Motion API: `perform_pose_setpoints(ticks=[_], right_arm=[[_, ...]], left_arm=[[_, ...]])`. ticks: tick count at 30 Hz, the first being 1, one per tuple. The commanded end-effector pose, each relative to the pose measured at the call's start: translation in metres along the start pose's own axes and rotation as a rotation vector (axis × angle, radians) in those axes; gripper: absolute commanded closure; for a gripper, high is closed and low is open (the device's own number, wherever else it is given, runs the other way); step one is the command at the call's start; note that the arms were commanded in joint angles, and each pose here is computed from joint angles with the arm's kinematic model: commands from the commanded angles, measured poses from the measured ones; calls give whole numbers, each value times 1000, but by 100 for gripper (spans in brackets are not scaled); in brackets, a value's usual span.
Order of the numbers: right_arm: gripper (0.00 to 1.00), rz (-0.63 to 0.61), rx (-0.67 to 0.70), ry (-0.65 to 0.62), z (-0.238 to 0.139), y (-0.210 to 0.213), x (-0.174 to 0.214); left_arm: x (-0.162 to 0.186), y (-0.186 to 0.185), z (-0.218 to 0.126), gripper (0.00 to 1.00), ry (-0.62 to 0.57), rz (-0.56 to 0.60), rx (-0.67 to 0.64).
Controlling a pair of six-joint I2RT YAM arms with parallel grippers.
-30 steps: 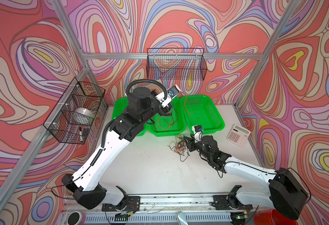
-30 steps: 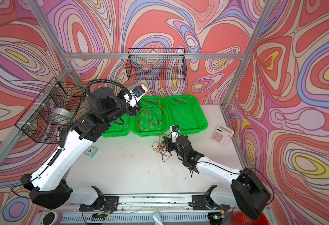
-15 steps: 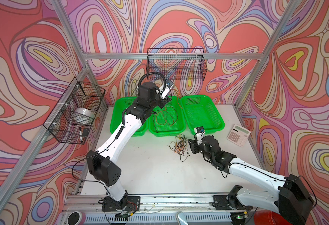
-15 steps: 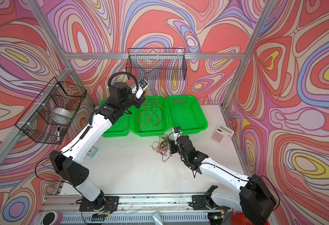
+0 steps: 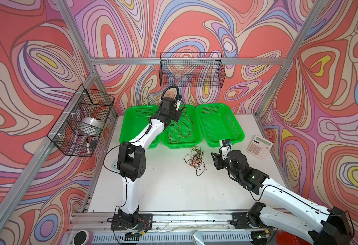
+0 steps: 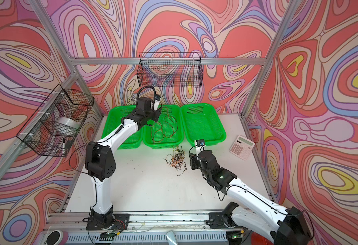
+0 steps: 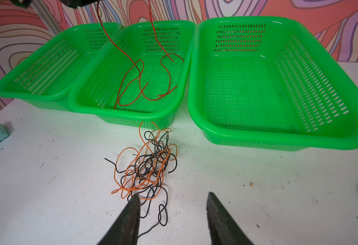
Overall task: Untangle the cables
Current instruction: 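Lower the red wire into the middle green basket and open the left gripper, then move both grippers back toward the orange and black wire pile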
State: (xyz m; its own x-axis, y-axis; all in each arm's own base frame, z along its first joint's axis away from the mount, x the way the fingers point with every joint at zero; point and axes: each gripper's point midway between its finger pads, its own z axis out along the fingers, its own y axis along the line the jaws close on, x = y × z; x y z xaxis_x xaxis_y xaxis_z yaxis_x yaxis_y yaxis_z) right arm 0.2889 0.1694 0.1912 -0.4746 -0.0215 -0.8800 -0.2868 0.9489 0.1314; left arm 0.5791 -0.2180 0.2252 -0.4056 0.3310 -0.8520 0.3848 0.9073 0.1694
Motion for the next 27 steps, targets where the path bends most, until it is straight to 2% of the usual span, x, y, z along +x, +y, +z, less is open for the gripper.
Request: perform_pose_setpoints(ticks=[1, 2, 6, 7, 9, 14, 17, 18, 21, 27], right_arm=[[48, -5, 32, 73, 5, -5, 15], [48, -6, 32, 93, 8, -4, 17], [49, 1, 24, 125, 16, 1, 21], [49, 5, 24, 127, 18, 2, 22], [49, 7, 21, 130, 21, 3, 22], [49, 7, -31, 152, 31, 16, 22], [49, 2, -38, 195, 43, 22, 28], [49, 1, -39, 210, 47, 23, 30], [49, 5, -45, 247, 61, 29, 34], [50, 28, -43, 270, 92, 39, 36]], left_arm=[[4, 0, 12, 70, 17, -126, 27], [5, -1, 11, 60, 22, -135, 35], [-1, -6, -5, 38, -14, -119, 78], [-4, -6, -12, 28, -31, -119, 79], [-7, -4, -26, 21, -39, -107, 69], [-16, -5, -77, 18, -85, -57, 92], [-9, -15, -110, 9, -127, 9, 118], [-4, -20, -119, 9, -135, 39, 128], [20, -41, -145, 13, -145, 122, 178], [65, -63, -185, 28, -132, 105, 236]])
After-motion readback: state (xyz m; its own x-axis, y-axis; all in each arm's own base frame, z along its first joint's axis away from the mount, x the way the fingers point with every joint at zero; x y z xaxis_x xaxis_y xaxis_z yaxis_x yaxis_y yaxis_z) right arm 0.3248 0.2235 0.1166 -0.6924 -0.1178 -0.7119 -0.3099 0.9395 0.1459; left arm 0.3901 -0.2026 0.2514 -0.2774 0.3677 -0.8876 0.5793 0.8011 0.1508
